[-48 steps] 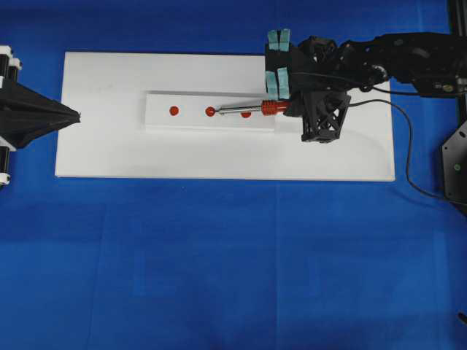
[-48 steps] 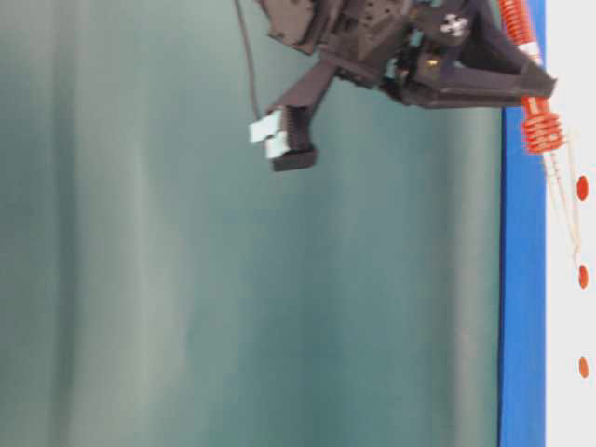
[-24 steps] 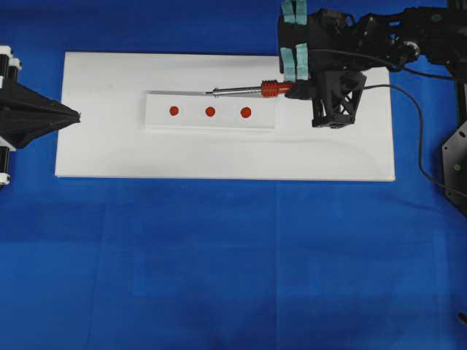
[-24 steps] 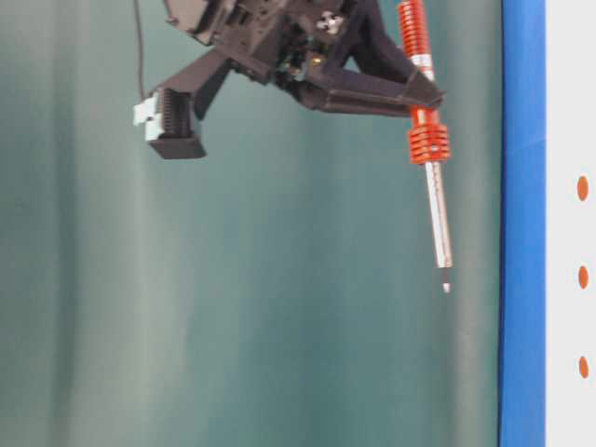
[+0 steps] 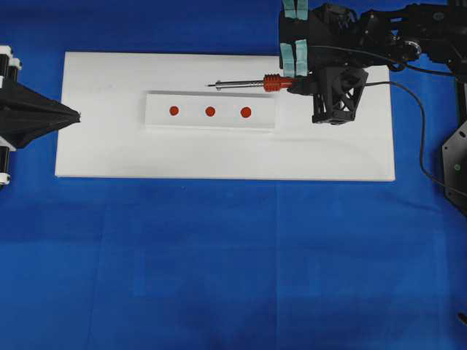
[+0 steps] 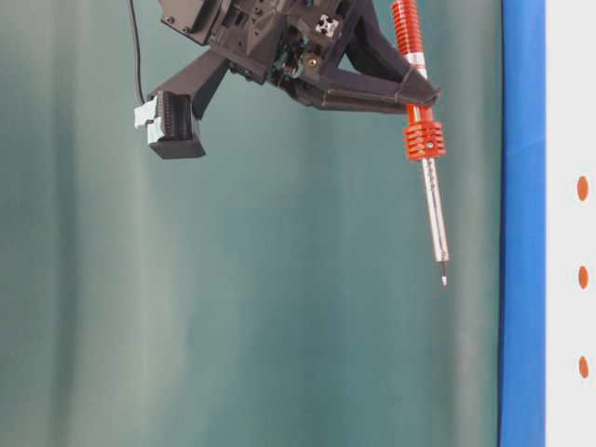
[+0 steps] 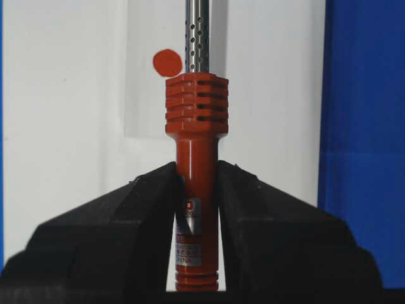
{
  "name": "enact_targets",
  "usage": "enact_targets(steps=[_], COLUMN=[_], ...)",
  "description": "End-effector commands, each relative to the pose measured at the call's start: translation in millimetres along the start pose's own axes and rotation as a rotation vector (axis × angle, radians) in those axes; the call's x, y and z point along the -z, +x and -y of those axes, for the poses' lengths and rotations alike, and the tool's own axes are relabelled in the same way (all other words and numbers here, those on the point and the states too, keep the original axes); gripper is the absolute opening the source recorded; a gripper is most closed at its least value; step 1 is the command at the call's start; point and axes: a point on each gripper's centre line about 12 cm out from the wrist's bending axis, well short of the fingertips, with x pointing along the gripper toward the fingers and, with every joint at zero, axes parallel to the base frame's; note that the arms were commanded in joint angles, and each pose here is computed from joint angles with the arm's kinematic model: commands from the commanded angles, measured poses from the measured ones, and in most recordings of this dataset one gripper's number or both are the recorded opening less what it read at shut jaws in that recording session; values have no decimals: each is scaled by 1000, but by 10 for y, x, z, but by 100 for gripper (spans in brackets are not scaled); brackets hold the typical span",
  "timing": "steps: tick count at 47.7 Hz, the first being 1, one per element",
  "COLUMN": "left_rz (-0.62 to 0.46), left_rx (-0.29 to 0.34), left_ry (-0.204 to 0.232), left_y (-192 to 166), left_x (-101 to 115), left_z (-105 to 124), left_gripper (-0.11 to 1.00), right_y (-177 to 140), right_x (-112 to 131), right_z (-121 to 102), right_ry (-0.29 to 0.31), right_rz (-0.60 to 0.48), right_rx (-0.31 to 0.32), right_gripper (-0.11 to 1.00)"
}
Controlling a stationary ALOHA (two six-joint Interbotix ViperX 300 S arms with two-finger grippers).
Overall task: Touch the tip of the soldering iron to the mark.
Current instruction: 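Lift the iron tip and shift it right toward the right dot, then lower the iron tip onto the right red dot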
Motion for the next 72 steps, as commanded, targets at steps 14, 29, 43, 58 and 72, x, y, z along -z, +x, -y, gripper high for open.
enact_targets(steps=[14, 29, 43, 58, 72], left_rz=[31, 38, 37, 37, 37], left_rx=[-2, -2, -2, -2, -2], left_ry=[2, 2, 2, 2, 2], left_y=[21, 18, 20, 17, 20], left_x=[-76, -86, -83, -80, -83], left_z=[-4, -4, -4, -4, -4], left_gripper=[2, 2, 2, 2, 2], right_y=[-226, -375, -429, -415, -415], right_x=[89, 328, 460, 461, 460], right_z=[-32, -59, -85, -80, -75], right_ry=[-1, 34, 56, 53, 56], right_rz=[35, 31, 10, 8, 9], right_rx=[7, 15, 18, 20, 22], right_gripper=[6, 6, 6, 6, 6])
